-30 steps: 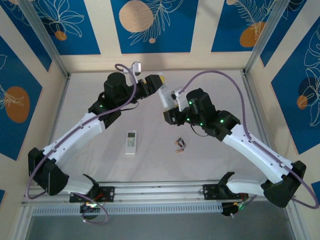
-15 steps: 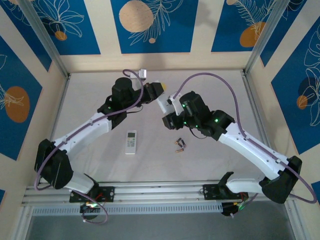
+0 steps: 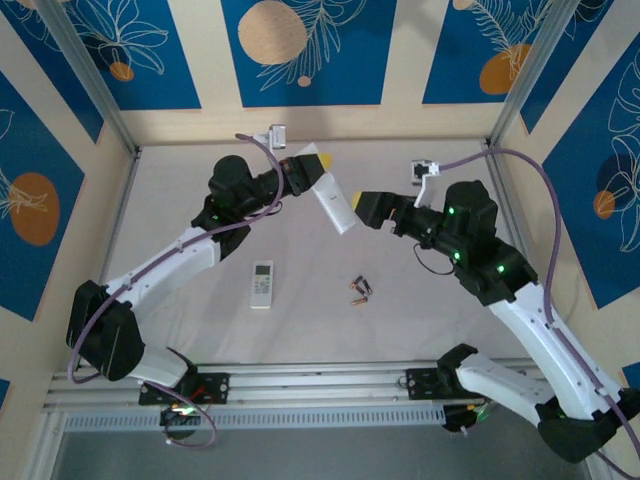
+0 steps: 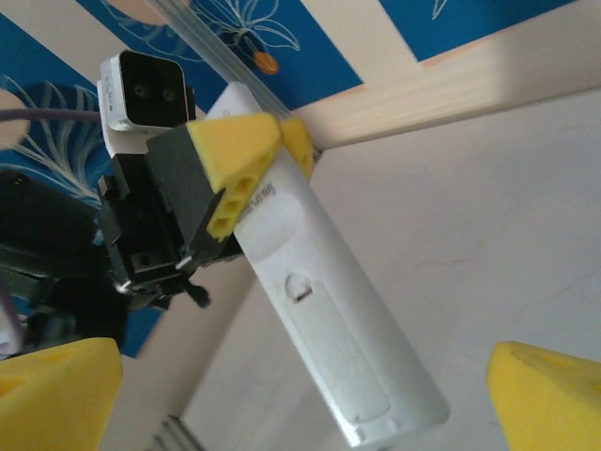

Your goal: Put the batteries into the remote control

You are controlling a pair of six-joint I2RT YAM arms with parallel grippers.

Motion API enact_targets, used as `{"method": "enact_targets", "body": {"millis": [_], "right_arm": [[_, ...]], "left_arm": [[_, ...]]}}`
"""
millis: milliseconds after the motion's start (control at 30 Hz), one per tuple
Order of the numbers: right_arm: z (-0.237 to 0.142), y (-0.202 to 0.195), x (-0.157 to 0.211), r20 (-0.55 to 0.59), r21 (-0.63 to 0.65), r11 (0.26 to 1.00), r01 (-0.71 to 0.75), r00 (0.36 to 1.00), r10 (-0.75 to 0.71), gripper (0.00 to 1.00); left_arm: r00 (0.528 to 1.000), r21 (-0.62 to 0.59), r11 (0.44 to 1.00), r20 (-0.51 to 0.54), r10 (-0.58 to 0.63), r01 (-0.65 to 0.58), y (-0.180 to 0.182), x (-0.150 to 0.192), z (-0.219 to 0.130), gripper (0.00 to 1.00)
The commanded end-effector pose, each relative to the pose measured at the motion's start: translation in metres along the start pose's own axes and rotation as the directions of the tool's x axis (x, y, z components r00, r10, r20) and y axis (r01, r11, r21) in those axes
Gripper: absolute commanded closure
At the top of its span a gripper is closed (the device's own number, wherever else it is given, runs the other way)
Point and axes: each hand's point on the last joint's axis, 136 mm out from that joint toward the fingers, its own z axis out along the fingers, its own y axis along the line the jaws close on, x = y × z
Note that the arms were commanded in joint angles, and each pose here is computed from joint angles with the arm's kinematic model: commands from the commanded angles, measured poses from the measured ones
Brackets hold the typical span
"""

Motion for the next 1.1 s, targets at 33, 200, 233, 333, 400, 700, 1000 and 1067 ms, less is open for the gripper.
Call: {"method": "enact_targets", "body": {"millis": [33, 200, 233, 333, 400, 700, 1000, 1067], "right_arm": [[0.006, 0.01, 0.005, 0.01, -0.156, 0.97, -0.188, 0.981, 0.192, 0.01], [0.019, 0.009, 0.013, -0.013, -0.245, 0.929, -0.276, 0.959, 0.281, 0.02], [0.023, 0.009, 0.015, -0.02, -0.253, 0.923, -0.289, 0.956, 0.294, 0.02], [0.033, 0.008, 0.016, -0.04, -0.255, 0.915, -0.313, 0.949, 0.314, 0.02], [0.038, 0.008, 0.015, -0.049, -0.243, 0.916, -0.319, 0.947, 0.317, 0.01], [0.062, -0.031, 0.027, -0.066, -0.004, 0.885, -0.466, 0.883, 0.464, 0.01], [0.08, -0.031, 0.037, -0.133, 0.033, 0.865, -0.5, 0.856, 0.5, 0.0], [0.082, -0.027, 0.038, -0.144, 0.023, 0.87, -0.492, 0.86, 0.49, 0.0]], "left_arm": [[0.993, 0.122, 0.988, 0.09, 0.082, -0.092, -0.032, -0.027, -0.003, 0.98], [0.992, 0.13, 0.987, 0.094, 0.083, -0.095, -0.031, -0.027, 0.0, 0.98], [0.992, 0.132, 0.987, 0.094, 0.082, -0.094, -0.03, -0.027, 0.0, 0.98], [0.993, 0.129, 0.987, 0.086, 0.081, -0.092, -0.028, -0.024, 0.001, 0.99], [0.993, 0.116, 0.988, 0.08, 0.089, -0.098, -0.025, -0.023, 0.002, 0.99], [0.975, 0.027, 0.976, 0.054, 0.216, -0.218, -0.025, -0.021, -0.007, 1.0], [0.946, -0.044, 0.947, 0.042, 0.321, -0.32, -0.028, -0.023, -0.017, 1.0], [0.947, -0.047, 0.947, 0.041, 0.32, -0.318, -0.027, -0.023, -0.016, 1.0]]}}
